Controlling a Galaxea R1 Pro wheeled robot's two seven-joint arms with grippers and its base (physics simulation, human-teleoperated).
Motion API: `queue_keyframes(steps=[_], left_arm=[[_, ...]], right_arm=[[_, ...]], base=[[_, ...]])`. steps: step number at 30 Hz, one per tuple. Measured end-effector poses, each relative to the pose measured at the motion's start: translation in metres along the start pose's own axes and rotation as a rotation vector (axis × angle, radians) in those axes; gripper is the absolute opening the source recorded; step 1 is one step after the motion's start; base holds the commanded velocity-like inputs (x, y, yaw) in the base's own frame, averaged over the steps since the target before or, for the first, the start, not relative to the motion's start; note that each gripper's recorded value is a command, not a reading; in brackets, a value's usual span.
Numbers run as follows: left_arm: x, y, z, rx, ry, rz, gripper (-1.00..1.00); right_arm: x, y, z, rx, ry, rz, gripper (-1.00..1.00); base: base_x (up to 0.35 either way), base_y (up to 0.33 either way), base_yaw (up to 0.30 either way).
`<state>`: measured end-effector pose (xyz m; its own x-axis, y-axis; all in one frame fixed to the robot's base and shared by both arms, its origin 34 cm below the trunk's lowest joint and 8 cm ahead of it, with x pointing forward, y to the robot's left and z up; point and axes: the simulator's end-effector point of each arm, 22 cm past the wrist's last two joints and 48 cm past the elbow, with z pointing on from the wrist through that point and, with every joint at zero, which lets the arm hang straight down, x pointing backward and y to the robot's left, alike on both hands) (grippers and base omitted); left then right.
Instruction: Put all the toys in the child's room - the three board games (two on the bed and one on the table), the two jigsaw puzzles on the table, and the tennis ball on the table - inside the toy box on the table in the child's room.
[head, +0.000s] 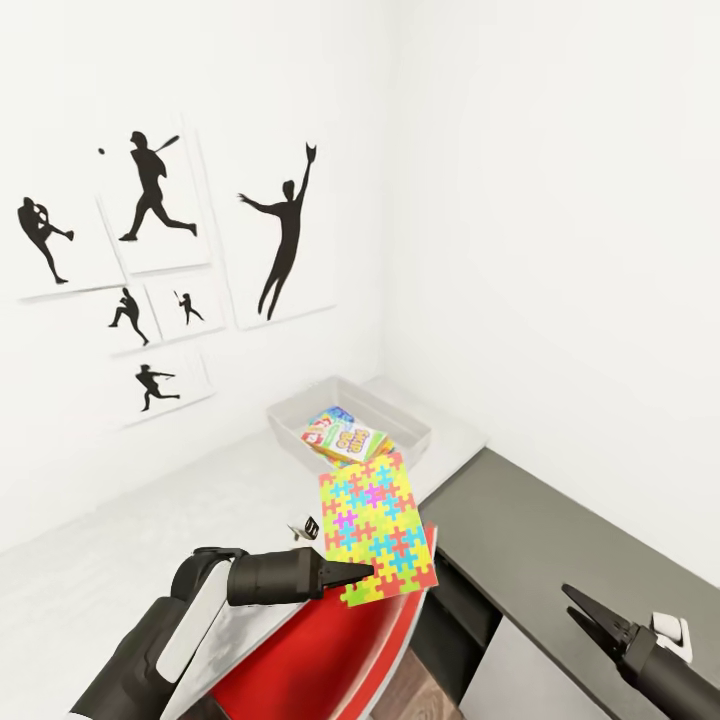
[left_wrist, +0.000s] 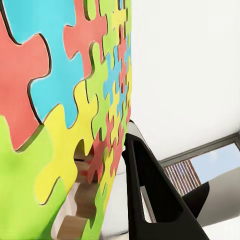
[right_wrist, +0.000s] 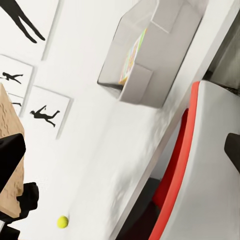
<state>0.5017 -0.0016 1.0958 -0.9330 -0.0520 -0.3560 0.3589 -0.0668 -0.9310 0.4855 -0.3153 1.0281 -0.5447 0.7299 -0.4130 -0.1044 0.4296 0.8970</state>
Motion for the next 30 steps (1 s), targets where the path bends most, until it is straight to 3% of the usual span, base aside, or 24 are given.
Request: queue_keyframes(steps=[30], left_arm=[[0.0,0.0001,0.0002,0.001,0.001,-0.001,-1.0]], right_arm=[[0.0005,-0.0001,0.0008,0.0,0.0,0.0,1.0]], base=[[0.097,-0.035,0.011]])
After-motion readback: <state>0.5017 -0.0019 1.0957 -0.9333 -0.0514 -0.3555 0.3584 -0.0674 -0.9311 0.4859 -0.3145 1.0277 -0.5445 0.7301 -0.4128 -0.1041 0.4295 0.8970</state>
